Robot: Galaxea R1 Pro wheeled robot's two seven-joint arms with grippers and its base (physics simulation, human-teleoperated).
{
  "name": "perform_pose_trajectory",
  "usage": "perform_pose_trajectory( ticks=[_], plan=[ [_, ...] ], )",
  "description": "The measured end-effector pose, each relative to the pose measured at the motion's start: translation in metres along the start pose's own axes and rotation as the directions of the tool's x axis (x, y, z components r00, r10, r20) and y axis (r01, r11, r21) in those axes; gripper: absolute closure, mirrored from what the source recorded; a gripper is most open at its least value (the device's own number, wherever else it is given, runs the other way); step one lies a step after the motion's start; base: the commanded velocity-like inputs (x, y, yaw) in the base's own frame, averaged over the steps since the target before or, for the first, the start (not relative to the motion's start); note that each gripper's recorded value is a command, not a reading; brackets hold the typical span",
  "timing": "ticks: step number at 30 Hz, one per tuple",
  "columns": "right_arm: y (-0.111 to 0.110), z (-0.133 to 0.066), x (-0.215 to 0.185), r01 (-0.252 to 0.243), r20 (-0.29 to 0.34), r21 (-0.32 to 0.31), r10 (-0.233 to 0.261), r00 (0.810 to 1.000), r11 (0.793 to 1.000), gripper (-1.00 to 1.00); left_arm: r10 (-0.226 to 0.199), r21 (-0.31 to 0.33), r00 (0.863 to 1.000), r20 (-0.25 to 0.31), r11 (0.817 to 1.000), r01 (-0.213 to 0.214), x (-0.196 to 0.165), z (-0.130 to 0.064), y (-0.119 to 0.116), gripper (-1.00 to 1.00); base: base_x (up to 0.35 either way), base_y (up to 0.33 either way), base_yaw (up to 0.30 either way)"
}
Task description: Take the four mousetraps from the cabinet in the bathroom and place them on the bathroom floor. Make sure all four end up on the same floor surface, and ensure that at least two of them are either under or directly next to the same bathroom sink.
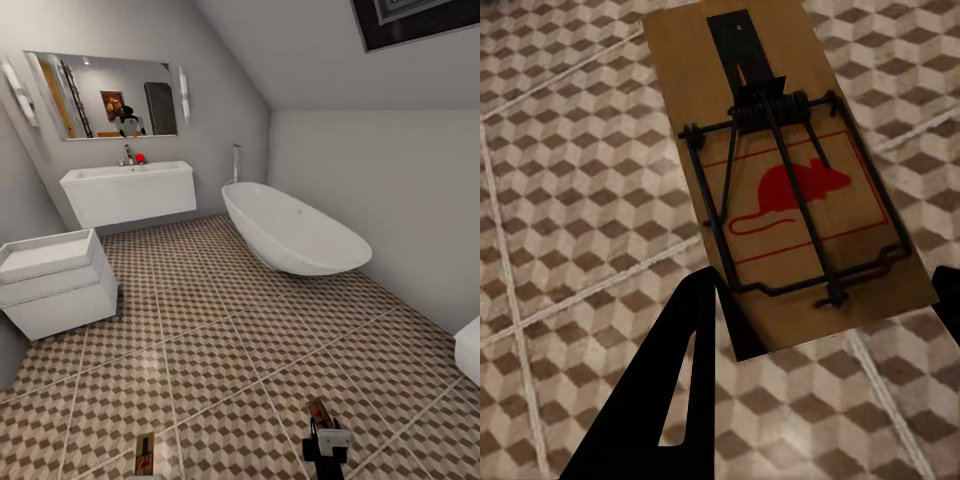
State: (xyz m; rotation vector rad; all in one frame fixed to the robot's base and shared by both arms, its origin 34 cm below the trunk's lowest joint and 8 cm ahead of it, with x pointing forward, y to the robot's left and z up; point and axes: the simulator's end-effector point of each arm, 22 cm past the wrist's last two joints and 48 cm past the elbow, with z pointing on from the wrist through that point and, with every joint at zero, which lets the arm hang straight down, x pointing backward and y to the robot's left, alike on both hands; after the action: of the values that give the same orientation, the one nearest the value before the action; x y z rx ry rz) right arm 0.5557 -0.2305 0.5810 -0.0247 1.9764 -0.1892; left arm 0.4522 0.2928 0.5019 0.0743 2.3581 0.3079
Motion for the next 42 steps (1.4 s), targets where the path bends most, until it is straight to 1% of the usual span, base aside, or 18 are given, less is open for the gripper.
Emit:
perform_pose_trajectory(
  ticks=[21,33,42],
  plan=[
    [0.0000,0.0000,0.0000,0.000,0.000,0.000,0.000,1.000,1.000,1.00,0.000,0.000,1.000,0.000,1.000,0.000,0.0001,0.0000,0.0001,1.00,0.284,-0.144,0.286],
    [0.0000,-0.0001,0.0001,0.000,0.000,0.000,0.000,1.000,1.000,1.00,0.000,0.000,1.000,0.000,1.000,0.000,0.0000,-0.0002,-0.0006,1.00,0.317,-0.025,0.241],
    [-0.0002,-0.0001,0.0000,0.000,0.000,0.000,0.000,1.000,1.000,1.00,-0.001,0.001,1.000,0.000,1.000,0.001,-0.0001,-0.0002,-0.0009,1.00,0.325,0.000,0.049]
  ],
)
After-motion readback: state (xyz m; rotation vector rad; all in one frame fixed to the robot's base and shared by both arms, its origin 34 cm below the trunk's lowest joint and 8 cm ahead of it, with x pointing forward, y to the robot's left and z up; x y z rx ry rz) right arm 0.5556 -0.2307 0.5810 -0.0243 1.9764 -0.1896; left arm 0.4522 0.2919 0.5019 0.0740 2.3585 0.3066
